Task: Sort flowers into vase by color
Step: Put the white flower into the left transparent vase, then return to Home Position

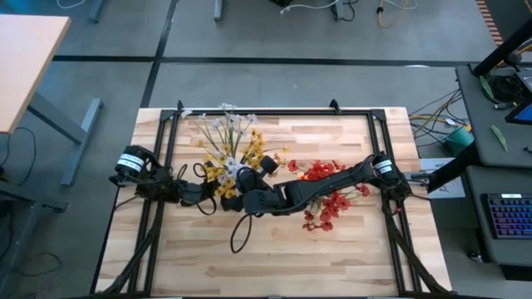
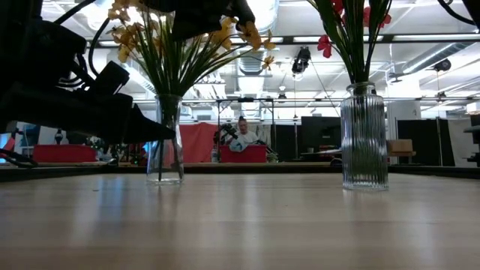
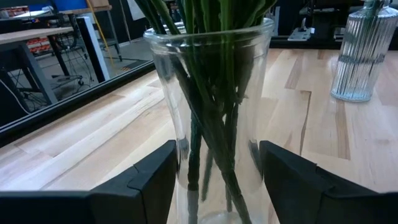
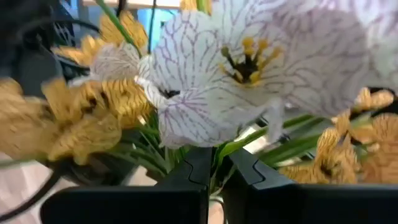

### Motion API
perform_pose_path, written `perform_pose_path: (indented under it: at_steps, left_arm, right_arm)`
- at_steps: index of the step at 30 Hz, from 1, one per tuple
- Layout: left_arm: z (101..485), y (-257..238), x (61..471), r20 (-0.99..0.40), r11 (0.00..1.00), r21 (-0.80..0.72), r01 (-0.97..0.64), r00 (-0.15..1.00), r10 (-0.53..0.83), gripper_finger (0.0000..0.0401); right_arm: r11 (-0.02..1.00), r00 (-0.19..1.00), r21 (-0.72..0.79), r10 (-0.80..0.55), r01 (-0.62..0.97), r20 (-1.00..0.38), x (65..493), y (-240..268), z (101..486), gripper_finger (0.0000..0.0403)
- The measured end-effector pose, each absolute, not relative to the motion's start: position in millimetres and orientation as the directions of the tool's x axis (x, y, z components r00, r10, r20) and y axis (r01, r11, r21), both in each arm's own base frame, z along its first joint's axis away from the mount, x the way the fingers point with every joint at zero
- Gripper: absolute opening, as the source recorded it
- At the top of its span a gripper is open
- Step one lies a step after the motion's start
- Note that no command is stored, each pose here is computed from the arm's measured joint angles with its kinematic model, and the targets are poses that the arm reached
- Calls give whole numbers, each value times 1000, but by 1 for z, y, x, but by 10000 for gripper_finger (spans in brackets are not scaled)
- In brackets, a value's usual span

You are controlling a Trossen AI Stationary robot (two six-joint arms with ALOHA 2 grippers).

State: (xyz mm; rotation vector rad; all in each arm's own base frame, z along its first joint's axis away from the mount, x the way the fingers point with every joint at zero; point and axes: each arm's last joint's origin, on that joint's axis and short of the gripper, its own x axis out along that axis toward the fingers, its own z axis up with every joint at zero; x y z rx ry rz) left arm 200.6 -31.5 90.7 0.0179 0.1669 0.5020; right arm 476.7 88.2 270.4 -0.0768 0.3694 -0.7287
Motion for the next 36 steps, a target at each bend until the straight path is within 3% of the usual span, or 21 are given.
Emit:
perform_pose_path:
  at_steps: [14,27,36]
  left_arm:
    - [91,-32,201,-155,877,49,-479,863,480,201]
    - [90,-31,201,-159,875,30,-483,862,481,234]
    - [93,-32,200,-145,876,14,-483,866,479,255]
  right_arm:
    - [738,671,-209,-671,641,-314,475,89,272,21]
    - [762,700,-215,-647,611,-304,472,106,298,160]
    - [780,716,-226,-625,583,-311,465,120,319,214]
